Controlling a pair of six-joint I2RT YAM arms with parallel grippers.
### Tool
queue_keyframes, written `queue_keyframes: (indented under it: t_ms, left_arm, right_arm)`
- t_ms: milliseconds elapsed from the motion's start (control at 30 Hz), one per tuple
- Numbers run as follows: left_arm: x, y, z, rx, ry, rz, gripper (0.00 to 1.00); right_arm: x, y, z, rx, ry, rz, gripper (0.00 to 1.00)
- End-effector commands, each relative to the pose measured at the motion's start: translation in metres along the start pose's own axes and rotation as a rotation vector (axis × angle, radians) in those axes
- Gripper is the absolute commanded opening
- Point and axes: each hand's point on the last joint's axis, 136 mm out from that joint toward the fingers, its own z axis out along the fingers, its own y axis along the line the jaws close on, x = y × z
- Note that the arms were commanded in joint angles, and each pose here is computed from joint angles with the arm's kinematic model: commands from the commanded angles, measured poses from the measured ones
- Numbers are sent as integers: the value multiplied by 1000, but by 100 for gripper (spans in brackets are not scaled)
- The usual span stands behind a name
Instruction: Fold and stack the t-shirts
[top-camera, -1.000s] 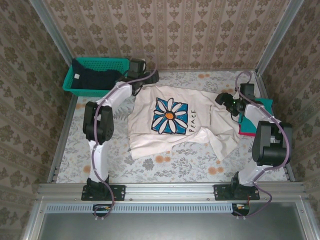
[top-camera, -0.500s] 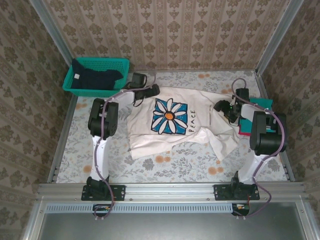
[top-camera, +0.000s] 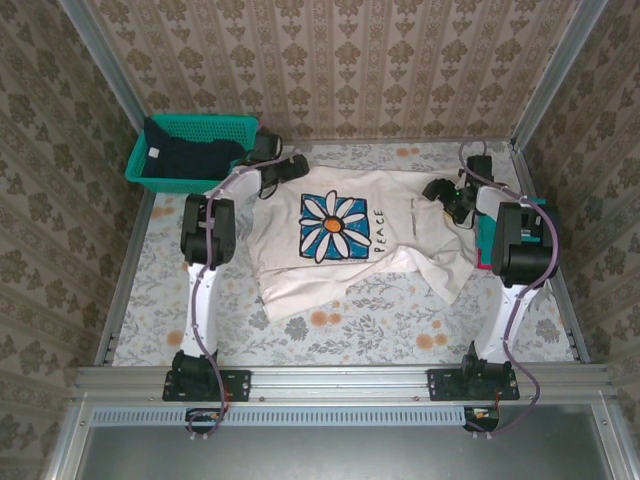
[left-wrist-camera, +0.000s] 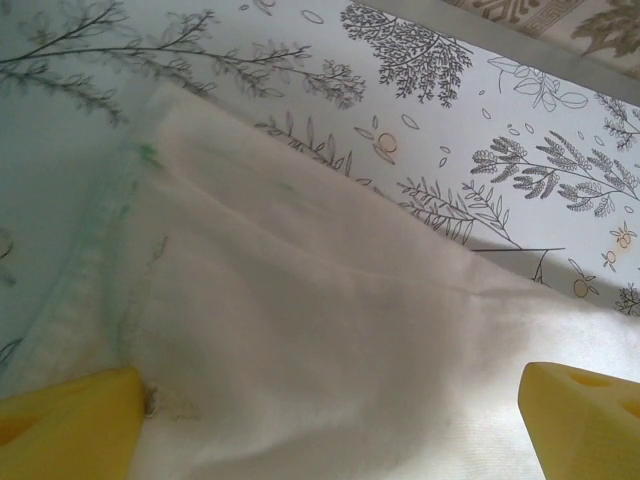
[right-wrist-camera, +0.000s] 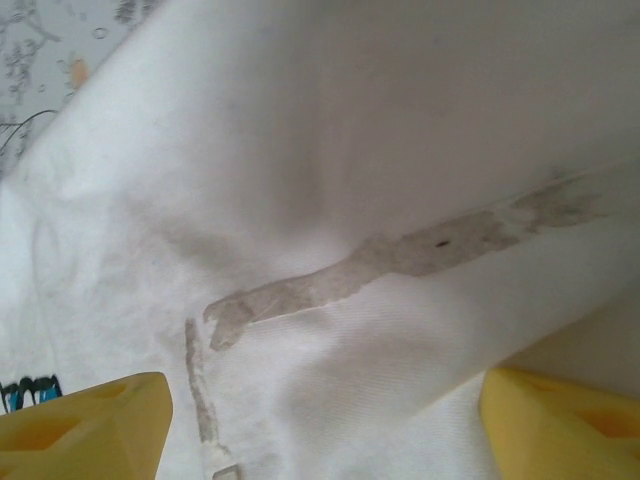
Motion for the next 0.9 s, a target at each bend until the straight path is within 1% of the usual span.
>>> queue_keyframes:
  t_ms: [0,67,133,200,267,367,467,600,667,733,767,800,833,867]
  left_arm:
    - [1,-16,-13,-9,34,62,98]
    - [-6,-28,-28,1,-8,83,98]
    - [-16,-45,-56,14,-84,118,98]
    - [-24,-61,-85,29,-148,152,98]
    - [-25,-71,-112,41,-187,168,99]
    - [-12,-72,-141,64,-199,141,99]
    - [17,-64,-151,90,-140,71,99]
    - [64,-41,-150,102,-71,-46,98]
    - [85,-32,-147,102,-35,-87,96]
    - [104,-24,-144,93,1,-116,95]
    - [110,-22,-142,91,13,-120,95]
    - [117,-18,-139,84,27,-125,94]
    - [123,-16,-137,76,41,-128,94]
    - [127,-12,-135,69,48,-132,94]
  right_arm:
    - [16,21,-6,-43,30,-90,86]
    - [14,40,-24,-56,-30,-179,87]
    - [19,60,-46,-78,-88,-264,88]
    - [30,78,-66,-110,-137,-352,89]
    - [49,98,-84,-138,-173,-457,89]
    - [93,129,-103,-184,-191,-653,89]
    - [154,160,-113,-289,-150,-809,89]
    - [238,185,-111,-411,-13,-945,87]
    - [272,191,-106,-410,37,-1028,86]
    - [303,199,-100,-420,85,-1095,79]
    - [317,203,-98,-434,112,-1109,72]
    - [332,209,-95,-462,147,-1119,49]
    - [347,215,-92,-494,183,-1125,35]
    - [358,219,-89,-508,212,-1130,30]
